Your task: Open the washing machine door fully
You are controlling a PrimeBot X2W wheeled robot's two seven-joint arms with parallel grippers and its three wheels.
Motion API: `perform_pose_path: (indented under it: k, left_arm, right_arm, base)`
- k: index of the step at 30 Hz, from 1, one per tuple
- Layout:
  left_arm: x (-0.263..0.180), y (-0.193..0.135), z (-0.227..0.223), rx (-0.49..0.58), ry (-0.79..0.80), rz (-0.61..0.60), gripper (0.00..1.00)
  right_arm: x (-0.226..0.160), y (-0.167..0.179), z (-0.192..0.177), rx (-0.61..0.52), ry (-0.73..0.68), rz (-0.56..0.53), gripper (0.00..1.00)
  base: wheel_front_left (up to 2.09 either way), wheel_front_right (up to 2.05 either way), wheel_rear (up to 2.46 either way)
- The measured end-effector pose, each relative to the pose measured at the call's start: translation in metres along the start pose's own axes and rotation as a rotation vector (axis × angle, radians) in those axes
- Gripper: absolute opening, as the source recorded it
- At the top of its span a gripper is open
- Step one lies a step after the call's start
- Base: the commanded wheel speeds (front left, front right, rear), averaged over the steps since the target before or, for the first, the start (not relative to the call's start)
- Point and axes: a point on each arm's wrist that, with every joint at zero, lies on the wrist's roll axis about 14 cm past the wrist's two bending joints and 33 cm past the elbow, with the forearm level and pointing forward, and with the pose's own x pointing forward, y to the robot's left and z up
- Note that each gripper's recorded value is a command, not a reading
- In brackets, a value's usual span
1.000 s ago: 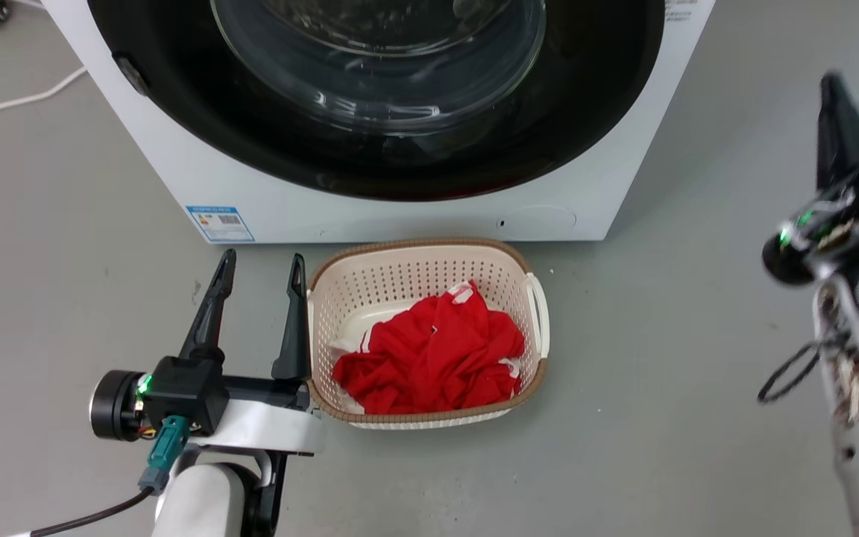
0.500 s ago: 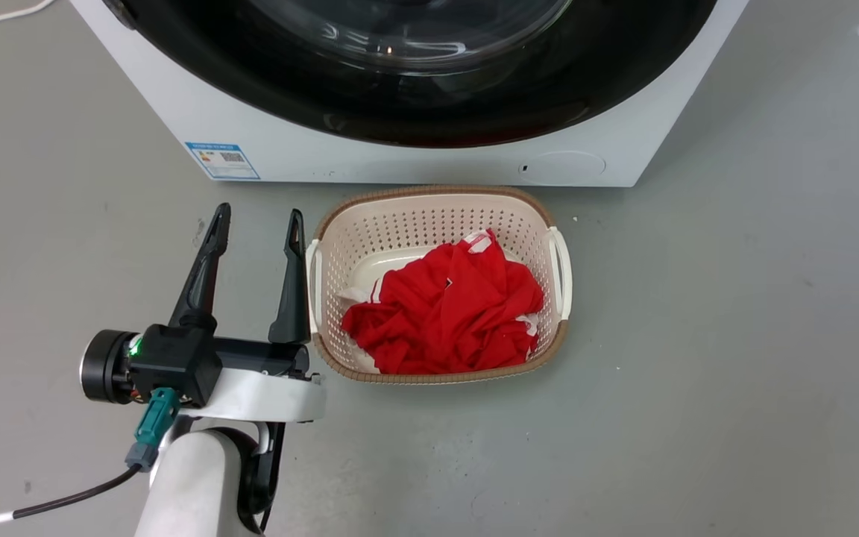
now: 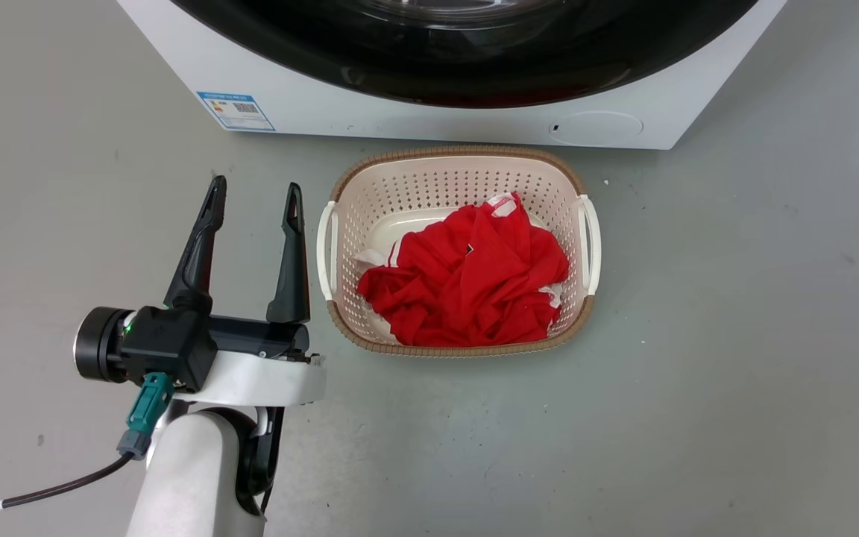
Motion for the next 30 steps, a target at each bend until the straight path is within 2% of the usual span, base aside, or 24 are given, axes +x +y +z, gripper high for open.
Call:
perform_pose_path:
  k: [12, 24, 30]
  left_arm:
    - [0.003, 0.000, -0.006, -0.007, 0.012, 0.004, 1.00]
    - [0.003, -0.006, -0.004, -0.027, 0.008, -0.006, 1.00]
    - [0.003, -0.009, -0.003, -0.031, 0.005, -0.013, 1.00]
  right_arm:
    - [0.016, 0.002, -0.009, -0.043, 0.077, -0.020, 0.00]
    - [0.009, 0.019, -0.021, -0.050, 0.184, 0.033, 0.00]
    - [0.006, 0.018, -0.023, -0.068, 0.191, 0.028, 0.00]
  base:
    - [0.00, 0.00, 0.00]
    - [0.00, 0.00, 0.00]
    - [0.00, 0.00, 0.00]
